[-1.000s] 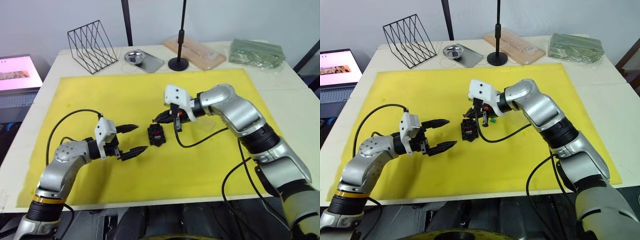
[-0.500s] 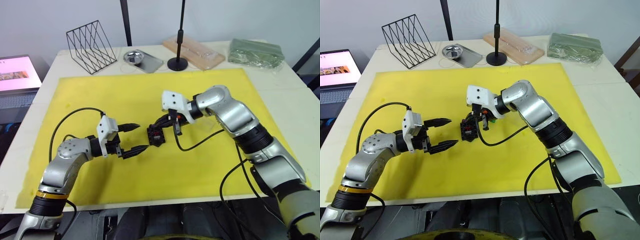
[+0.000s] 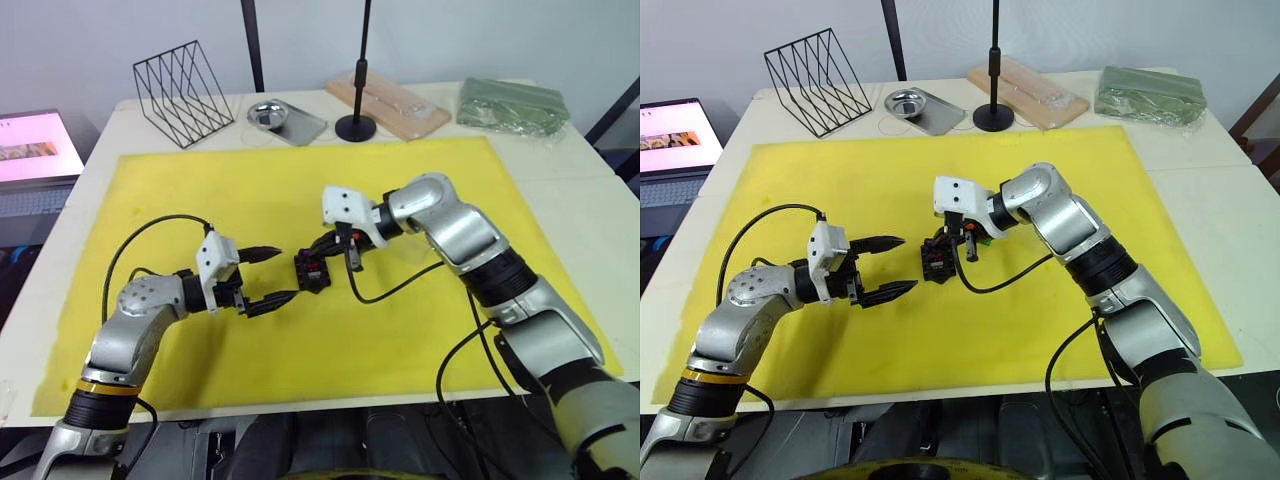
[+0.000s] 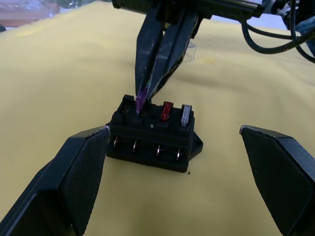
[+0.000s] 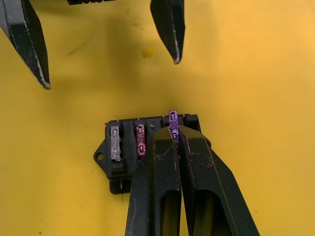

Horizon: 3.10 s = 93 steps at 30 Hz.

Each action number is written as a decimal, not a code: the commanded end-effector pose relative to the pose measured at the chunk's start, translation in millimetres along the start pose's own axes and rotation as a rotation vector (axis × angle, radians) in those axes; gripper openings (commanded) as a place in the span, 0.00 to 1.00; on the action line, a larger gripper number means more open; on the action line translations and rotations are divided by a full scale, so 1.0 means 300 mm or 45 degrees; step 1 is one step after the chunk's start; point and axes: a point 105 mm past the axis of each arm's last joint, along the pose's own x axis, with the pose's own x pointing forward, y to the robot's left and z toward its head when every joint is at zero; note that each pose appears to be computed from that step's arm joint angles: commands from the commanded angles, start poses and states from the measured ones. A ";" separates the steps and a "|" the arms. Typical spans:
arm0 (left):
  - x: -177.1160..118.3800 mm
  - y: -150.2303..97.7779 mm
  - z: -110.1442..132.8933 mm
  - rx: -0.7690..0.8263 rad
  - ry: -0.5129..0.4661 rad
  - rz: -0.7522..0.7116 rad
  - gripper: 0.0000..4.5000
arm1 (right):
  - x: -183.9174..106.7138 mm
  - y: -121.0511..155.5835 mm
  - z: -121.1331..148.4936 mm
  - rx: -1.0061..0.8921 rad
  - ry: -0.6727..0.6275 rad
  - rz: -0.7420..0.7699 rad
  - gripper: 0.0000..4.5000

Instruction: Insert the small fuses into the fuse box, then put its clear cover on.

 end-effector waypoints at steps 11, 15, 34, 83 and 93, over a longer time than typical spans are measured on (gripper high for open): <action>0.007 0.002 0.033 0.055 -0.018 -0.013 1.00 | -0.010 -0.010 0.016 -0.051 -0.008 -0.009 0.00; 0.008 0.004 0.034 0.059 -0.017 -0.009 1.00 | -0.005 -0.014 0.014 -0.056 -0.006 -0.011 0.00; 0.008 0.023 0.013 0.054 -0.014 0.001 1.00 | 0.015 -0.025 -0.032 -0.036 0.039 0.018 0.00; 0.008 0.031 -0.001 0.089 -0.007 -0.001 1.00 | -0.001 -0.032 0.013 0.054 -0.088 -0.005 0.17; 0.009 0.031 0.001 0.087 -0.009 0.004 1.00 | -0.009 -0.026 0.028 0.069 -0.104 0.022 0.01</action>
